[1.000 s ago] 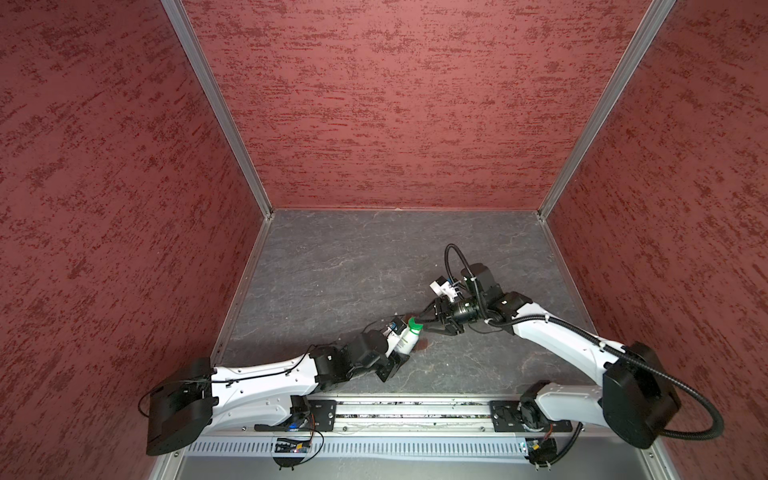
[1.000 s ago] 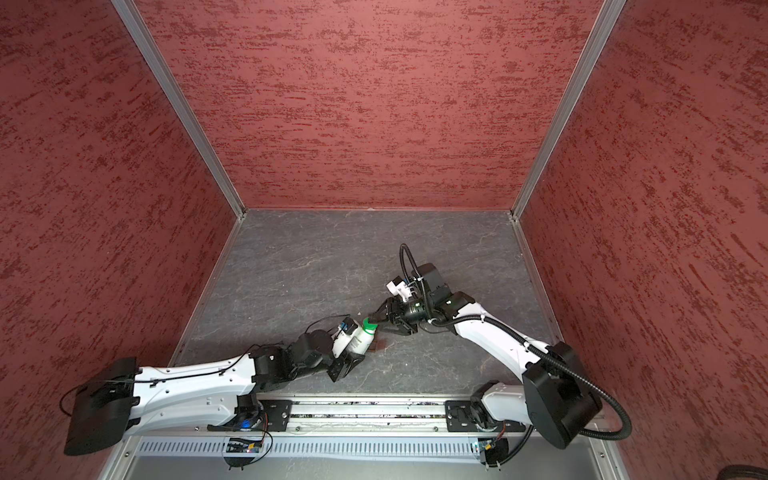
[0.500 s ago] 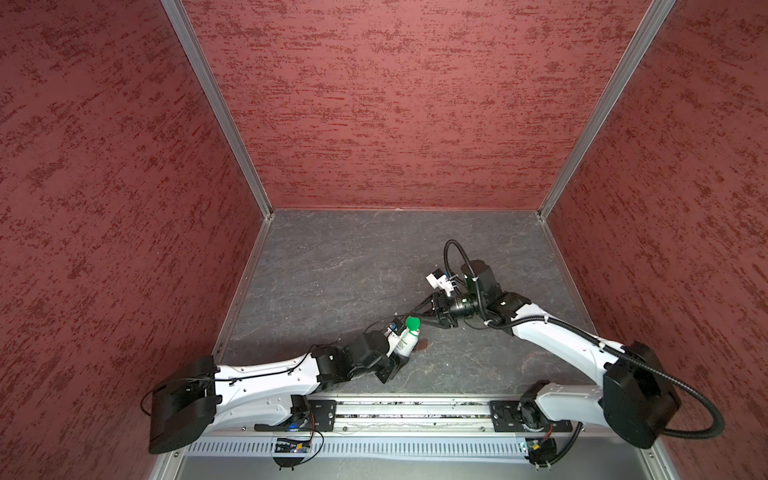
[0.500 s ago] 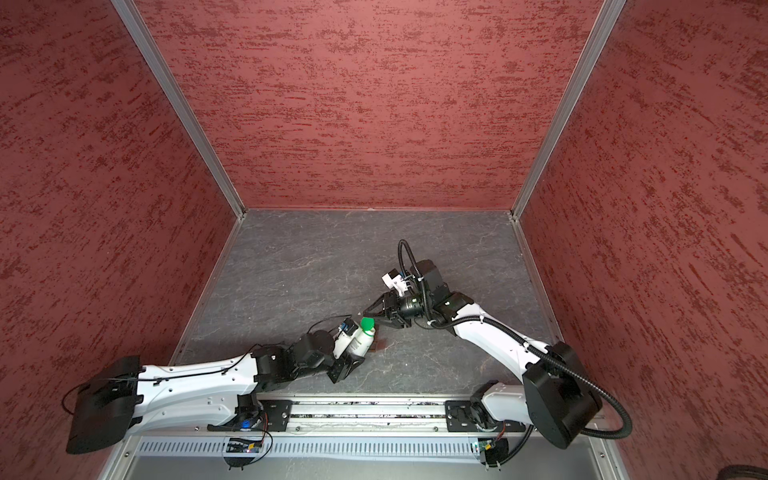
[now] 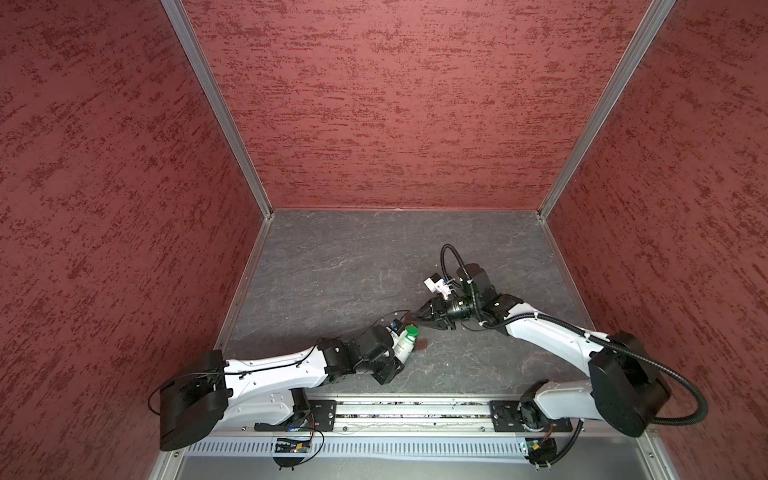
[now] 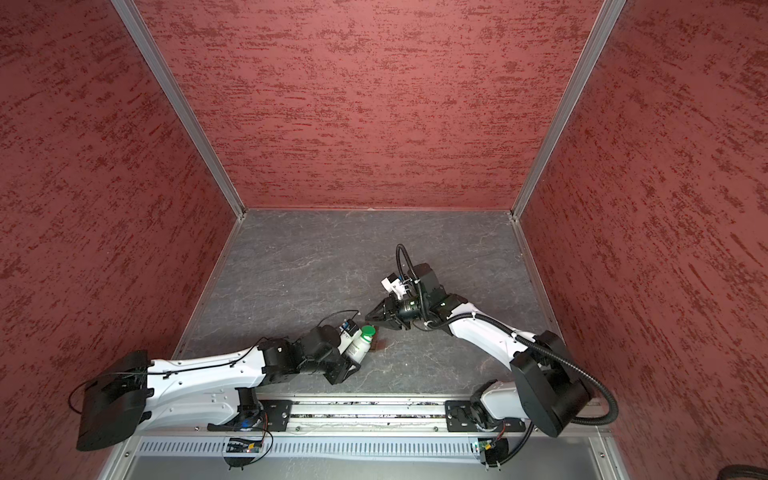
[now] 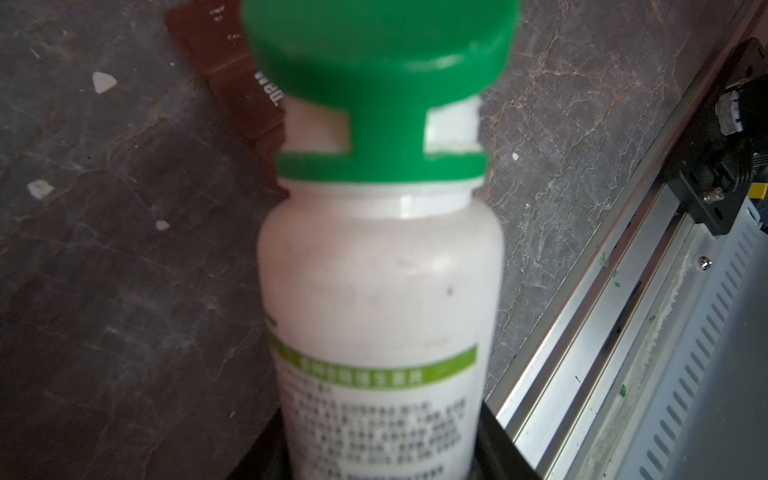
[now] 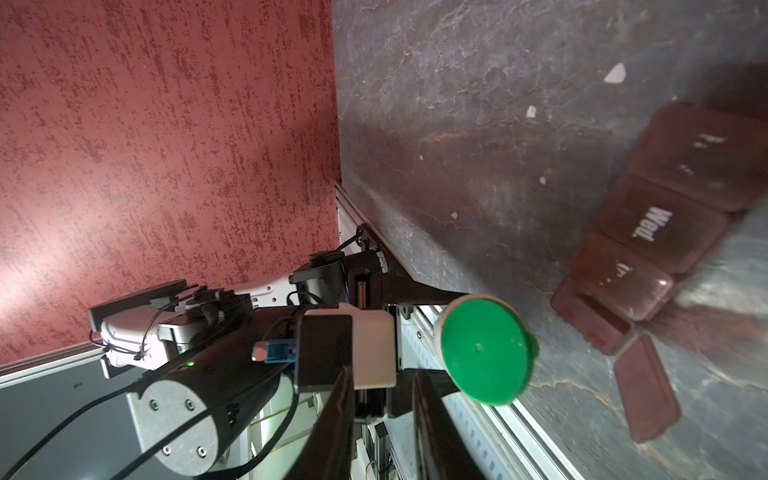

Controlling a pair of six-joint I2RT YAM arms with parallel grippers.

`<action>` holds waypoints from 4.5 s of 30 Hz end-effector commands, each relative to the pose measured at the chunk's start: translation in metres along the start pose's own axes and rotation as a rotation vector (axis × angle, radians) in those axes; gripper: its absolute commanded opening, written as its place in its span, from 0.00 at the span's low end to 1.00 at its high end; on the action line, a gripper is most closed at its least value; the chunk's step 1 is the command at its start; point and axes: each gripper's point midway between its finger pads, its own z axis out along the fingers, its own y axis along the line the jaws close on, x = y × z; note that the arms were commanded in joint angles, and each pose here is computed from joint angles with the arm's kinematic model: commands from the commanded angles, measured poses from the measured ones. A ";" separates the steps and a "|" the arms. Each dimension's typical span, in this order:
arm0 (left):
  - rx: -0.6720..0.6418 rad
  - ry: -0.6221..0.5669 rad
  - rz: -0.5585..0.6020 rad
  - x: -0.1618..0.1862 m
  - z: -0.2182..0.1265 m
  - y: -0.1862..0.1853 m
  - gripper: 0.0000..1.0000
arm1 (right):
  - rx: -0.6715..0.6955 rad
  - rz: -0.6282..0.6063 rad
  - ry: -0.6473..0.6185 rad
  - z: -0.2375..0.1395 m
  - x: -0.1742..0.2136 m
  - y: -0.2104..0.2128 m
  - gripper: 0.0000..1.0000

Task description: Sort the pills into containers

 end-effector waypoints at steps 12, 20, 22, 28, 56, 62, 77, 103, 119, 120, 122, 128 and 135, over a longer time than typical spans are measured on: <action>0.016 0.004 -0.040 -0.015 -0.012 -0.004 0.00 | 0.085 0.014 -0.019 0.002 -0.006 -0.027 0.50; 0.037 -0.013 -0.033 -0.022 -0.015 -0.009 0.00 | 0.050 0.048 0.009 0.012 -0.003 -0.031 0.51; 0.049 -0.009 -0.031 -0.021 -0.014 -0.011 0.00 | 0.039 0.044 0.008 0.012 -0.004 -0.029 0.51; 0.073 0.025 -0.034 -0.012 -0.007 -0.014 0.00 | -0.011 0.029 -0.007 0.013 -0.010 -0.016 0.50; 0.090 0.176 -0.101 -0.010 -0.007 -0.012 0.00 | -0.036 0.024 0.013 0.014 -0.003 -0.020 0.21; 0.102 0.216 -0.110 -0.005 -0.007 -0.015 0.00 | 0.005 0.044 -0.001 0.017 -0.006 -0.034 0.19; 0.128 0.268 -0.134 -0.002 -0.005 -0.018 0.00 | 0.048 0.037 -0.019 0.016 -0.006 -0.040 0.15; 0.163 0.402 -0.188 -0.001 -0.006 -0.017 0.00 | 0.136 -0.016 -0.044 0.020 -0.009 -0.044 0.13; 0.173 0.485 -0.217 -0.002 -0.013 -0.012 0.00 | 0.185 -0.044 -0.046 0.022 -0.009 -0.046 0.12; 0.174 0.492 -0.216 -0.002 -0.013 -0.013 0.00 | 0.190 -0.047 -0.045 0.022 -0.009 -0.047 0.12; 0.180 0.499 -0.222 -0.003 -0.013 -0.014 0.00 | 0.200 -0.054 -0.047 0.023 -0.009 -0.047 0.12; 0.188 0.519 -0.246 -0.003 -0.014 -0.014 0.00 | 0.237 -0.065 -0.041 0.025 -0.006 -0.052 0.12; 0.184 0.527 -0.266 -0.002 -0.015 -0.015 0.00 | 0.275 -0.087 -0.042 0.024 -0.004 -0.054 0.11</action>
